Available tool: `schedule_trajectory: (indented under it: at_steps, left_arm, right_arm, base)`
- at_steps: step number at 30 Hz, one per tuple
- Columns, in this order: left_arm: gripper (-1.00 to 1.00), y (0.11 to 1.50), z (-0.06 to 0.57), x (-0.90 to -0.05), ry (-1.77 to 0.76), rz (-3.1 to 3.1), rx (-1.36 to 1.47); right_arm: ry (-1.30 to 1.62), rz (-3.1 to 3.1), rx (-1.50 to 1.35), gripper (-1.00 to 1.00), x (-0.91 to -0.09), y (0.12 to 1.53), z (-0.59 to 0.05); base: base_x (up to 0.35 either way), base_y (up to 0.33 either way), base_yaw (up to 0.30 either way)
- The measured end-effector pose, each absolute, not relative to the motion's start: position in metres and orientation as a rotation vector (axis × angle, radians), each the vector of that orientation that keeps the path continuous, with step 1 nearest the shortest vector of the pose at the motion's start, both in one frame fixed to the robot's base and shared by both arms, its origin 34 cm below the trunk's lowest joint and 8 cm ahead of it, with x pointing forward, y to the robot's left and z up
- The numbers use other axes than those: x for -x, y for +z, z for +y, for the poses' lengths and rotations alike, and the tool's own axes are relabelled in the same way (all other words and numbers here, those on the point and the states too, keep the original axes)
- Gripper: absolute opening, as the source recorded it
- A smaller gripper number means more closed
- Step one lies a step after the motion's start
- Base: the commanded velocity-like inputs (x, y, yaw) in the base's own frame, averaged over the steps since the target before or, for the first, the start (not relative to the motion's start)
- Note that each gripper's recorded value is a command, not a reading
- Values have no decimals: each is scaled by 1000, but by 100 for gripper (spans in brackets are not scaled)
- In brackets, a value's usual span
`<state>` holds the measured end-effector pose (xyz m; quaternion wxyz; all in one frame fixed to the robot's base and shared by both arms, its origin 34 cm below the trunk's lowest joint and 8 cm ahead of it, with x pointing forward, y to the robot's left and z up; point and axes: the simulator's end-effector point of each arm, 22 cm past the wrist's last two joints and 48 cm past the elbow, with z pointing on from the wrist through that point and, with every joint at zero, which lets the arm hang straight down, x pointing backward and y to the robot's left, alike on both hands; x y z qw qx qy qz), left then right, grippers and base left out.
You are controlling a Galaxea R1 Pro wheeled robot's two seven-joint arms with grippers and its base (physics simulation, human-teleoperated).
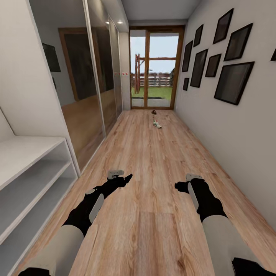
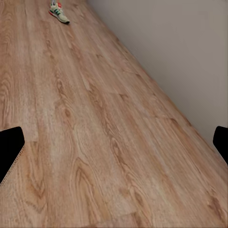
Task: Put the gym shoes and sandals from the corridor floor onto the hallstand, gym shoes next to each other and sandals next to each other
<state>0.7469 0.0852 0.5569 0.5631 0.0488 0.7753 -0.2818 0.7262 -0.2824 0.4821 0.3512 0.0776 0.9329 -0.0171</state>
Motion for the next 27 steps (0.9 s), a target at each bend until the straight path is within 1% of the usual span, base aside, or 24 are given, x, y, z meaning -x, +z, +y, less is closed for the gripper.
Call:
schedule_trajectory:
  at_steps: [27]
  left_arm:
    - [100, 557, 85, -747, -664, 1825, -114]
  right_arm:
    - [-44, 2415, -201, 100, -726, 482, -282]
  base:
    - [346, 0, 0]
